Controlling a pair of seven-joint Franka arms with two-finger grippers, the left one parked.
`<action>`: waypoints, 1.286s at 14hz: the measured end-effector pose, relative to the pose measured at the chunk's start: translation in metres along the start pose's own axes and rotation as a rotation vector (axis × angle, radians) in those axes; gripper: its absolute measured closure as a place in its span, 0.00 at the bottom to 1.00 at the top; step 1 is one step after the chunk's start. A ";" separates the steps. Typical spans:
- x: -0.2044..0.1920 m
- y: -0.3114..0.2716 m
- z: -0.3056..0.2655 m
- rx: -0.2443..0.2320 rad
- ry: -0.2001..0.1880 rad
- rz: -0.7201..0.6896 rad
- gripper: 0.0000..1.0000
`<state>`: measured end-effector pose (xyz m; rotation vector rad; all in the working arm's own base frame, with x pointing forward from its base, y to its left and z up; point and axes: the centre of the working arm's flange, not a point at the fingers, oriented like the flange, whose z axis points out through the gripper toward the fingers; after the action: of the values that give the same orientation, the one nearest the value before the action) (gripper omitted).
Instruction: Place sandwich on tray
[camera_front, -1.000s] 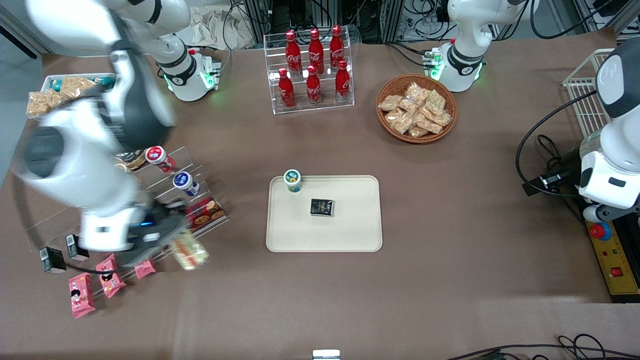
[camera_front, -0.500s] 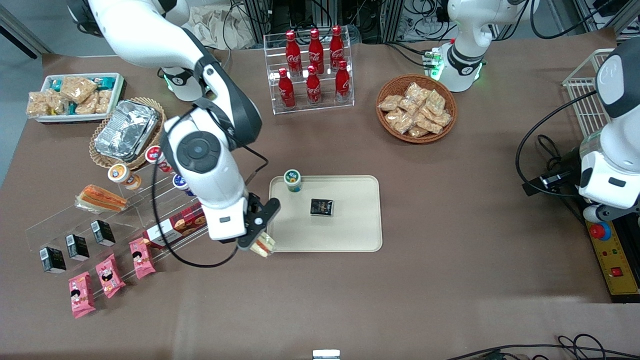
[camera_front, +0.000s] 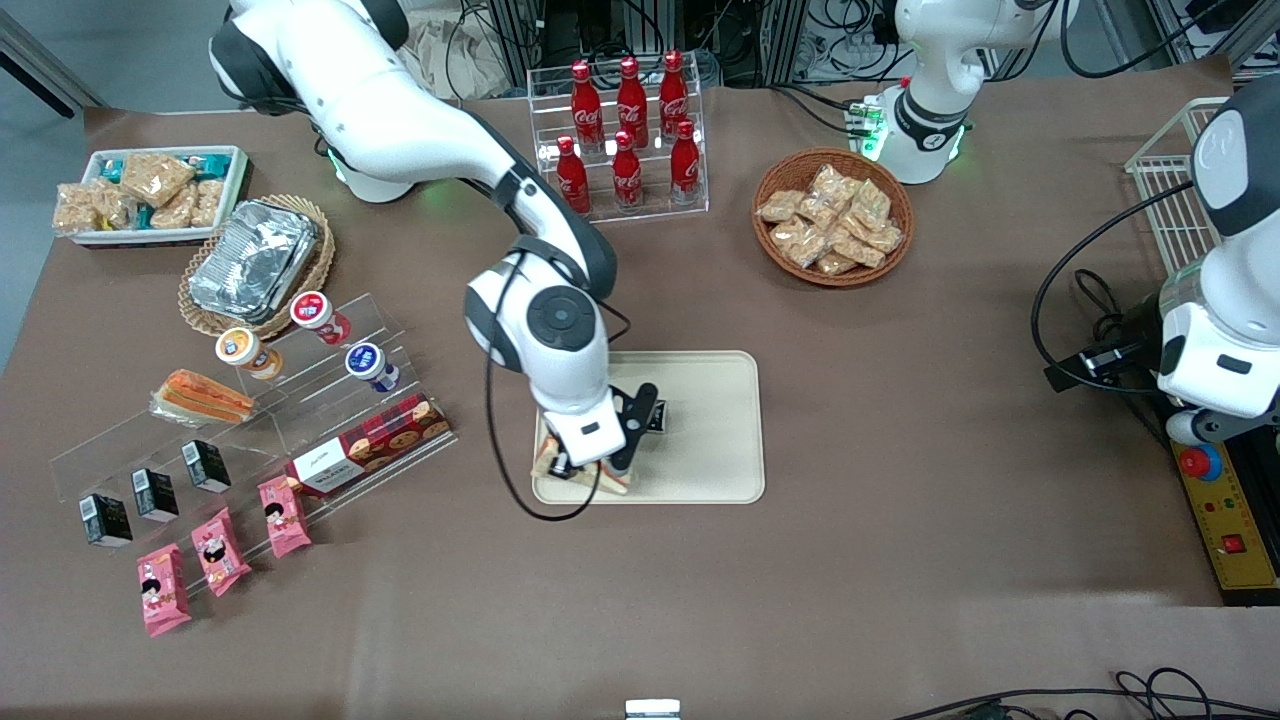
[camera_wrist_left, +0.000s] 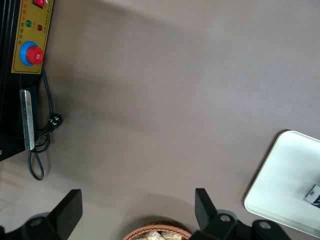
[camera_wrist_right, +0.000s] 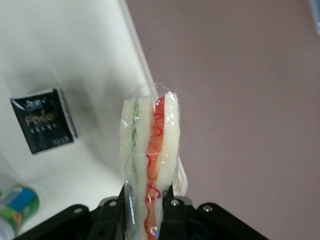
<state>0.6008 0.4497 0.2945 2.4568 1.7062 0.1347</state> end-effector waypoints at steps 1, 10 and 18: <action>0.008 -0.012 0.010 0.002 0.003 -0.019 0.73; 0.025 -0.044 0.049 0.004 0.008 -0.067 0.42; -0.036 0.066 -0.081 0.075 0.112 0.194 0.04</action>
<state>0.6362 0.3991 0.3856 2.7151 1.5364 0.2385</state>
